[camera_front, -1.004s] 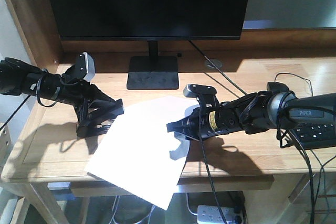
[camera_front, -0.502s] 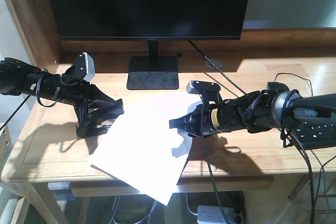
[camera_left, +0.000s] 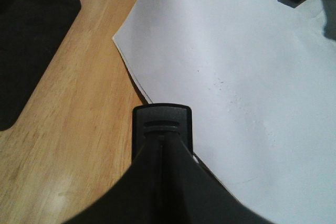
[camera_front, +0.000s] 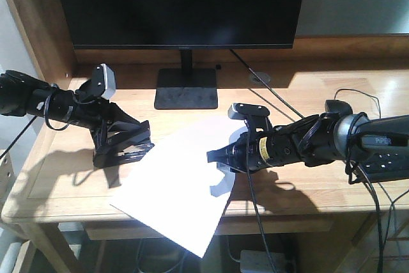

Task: Grab stapler and paper to desk for stapling
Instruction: 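Slide the paper with the right gripper toward the left gripper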

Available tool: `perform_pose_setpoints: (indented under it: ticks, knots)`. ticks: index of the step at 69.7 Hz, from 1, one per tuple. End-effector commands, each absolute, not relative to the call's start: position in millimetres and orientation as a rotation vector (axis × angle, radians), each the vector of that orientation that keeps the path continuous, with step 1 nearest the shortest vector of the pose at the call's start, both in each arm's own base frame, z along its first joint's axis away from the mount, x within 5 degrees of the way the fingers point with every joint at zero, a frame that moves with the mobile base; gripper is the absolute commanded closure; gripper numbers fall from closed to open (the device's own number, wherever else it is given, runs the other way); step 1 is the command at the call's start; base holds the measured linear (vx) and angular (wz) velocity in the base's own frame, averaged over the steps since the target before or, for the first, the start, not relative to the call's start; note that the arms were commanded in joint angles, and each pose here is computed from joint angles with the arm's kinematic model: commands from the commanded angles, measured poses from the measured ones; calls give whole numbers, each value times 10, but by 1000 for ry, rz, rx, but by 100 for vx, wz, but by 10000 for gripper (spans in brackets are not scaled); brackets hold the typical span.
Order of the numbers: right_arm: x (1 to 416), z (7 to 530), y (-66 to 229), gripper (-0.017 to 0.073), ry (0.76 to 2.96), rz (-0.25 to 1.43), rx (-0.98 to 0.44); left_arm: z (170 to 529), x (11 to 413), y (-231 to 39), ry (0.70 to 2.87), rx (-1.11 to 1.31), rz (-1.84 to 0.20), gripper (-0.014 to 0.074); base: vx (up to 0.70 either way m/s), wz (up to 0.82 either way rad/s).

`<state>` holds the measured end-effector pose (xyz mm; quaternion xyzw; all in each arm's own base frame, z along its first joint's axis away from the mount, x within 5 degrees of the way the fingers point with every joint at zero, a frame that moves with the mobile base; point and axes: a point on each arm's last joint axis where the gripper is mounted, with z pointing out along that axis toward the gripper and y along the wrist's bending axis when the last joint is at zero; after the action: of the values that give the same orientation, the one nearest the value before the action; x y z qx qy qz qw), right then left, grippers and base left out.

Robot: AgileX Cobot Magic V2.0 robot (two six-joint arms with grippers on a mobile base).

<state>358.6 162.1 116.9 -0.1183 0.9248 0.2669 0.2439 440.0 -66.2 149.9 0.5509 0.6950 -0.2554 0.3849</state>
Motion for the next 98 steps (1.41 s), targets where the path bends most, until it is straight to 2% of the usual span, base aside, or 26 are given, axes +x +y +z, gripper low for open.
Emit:
perform_pose_setpoints:
  ticks: [1,39,56,66,79,91,98]
  knots:
    - [3640,1438,1601,561,2439,694,-373,1904,4412,-700,1682,1358,-635,601,0,0]
    - [3924,1350,1828,561,2419,869,-430,1904,4412,-700,1682,1358,-635,601,0,0]
    - [4038,1408,1861,561,2390,870,-404,1904,4412,-700,1682,1358,-635,601,0,0]
    - [4058,1430,1864,559,2385,868,-396,1904,4412,-700,1682,1358,-635,601,0,0]
    - [4026,1438,1887,555,2419,954,-338,1904,4412,-700,1682,1358,-635,601,0,0]
    - [3978,1453,1920,552,2426,1032,-376,1904,4412,-700,1682,1358,-635,601,0,0]
    - [3986,1451,1912,551,2425,1021,-369,1904,4412,-700,1682,1358,-635,601,0,0]
